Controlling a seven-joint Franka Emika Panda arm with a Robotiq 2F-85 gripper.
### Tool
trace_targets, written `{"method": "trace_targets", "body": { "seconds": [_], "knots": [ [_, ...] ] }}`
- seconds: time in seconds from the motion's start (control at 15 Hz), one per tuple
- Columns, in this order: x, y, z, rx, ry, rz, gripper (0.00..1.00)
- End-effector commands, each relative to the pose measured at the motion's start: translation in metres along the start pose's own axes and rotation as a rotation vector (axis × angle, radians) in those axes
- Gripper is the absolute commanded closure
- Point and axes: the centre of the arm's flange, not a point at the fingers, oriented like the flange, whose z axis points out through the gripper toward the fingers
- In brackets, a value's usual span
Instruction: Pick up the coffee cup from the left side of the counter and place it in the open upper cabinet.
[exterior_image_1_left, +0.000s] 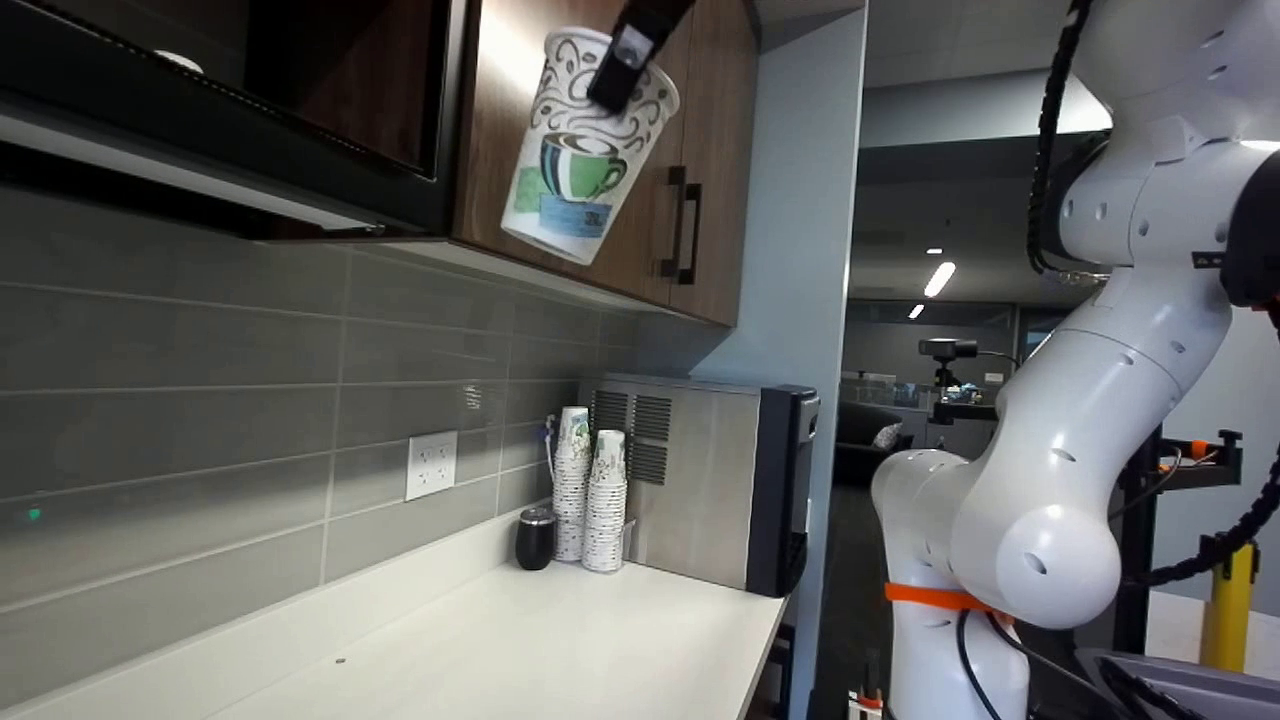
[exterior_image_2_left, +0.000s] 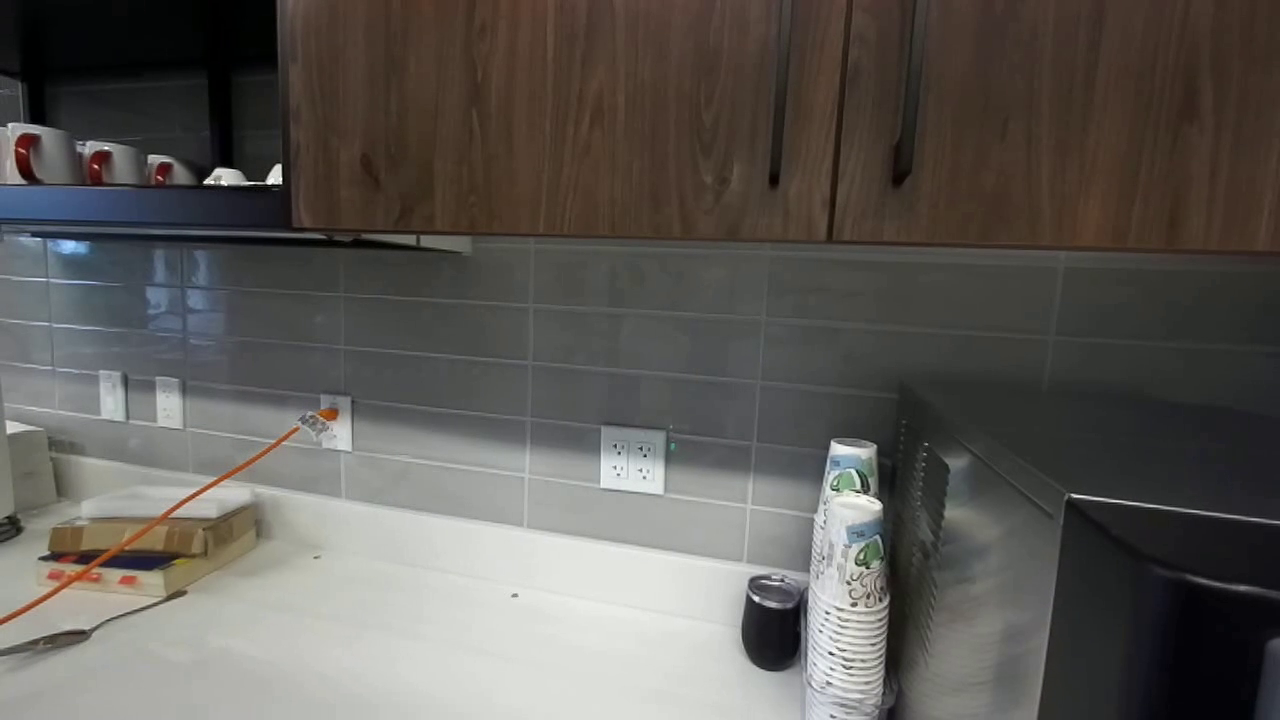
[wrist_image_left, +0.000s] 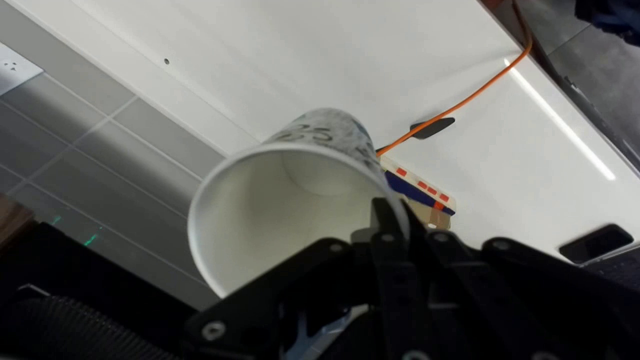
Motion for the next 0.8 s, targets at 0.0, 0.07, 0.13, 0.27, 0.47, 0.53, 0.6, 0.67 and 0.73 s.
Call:
{"method": "trace_targets", "body": {
  "seconds": [0.0, 0.07, 0.13, 0.27, 0.47, 0.53, 0.6, 0.67, 0.73],
  "knots": [
    [0.043, 0.017, -0.018, 0.022, -0.041, 0.029, 0.99],
    [0.018, 0.012, -0.006, 0.008, -0.008, 0.023, 0.96],
    [0.025, 0.017, -0.005, 0.013, -0.015, 0.03, 0.96],
    [0.033, 0.021, -0.001, 0.022, -0.029, 0.033, 0.96],
    [0.034, 0.02, -0.002, 0.024, -0.032, 0.029, 0.96],
    [0.034, 0.019, -0.002, 0.024, -0.031, 0.027, 0.99],
    [0.043, 0.024, -0.011, 0.016, -0.031, 0.027, 0.99],
    [0.048, 0.027, -0.016, 0.012, -0.026, 0.025, 0.99],
    [0.057, 0.031, -0.025, 0.006, -0.025, 0.021, 0.99]
  ]
}}
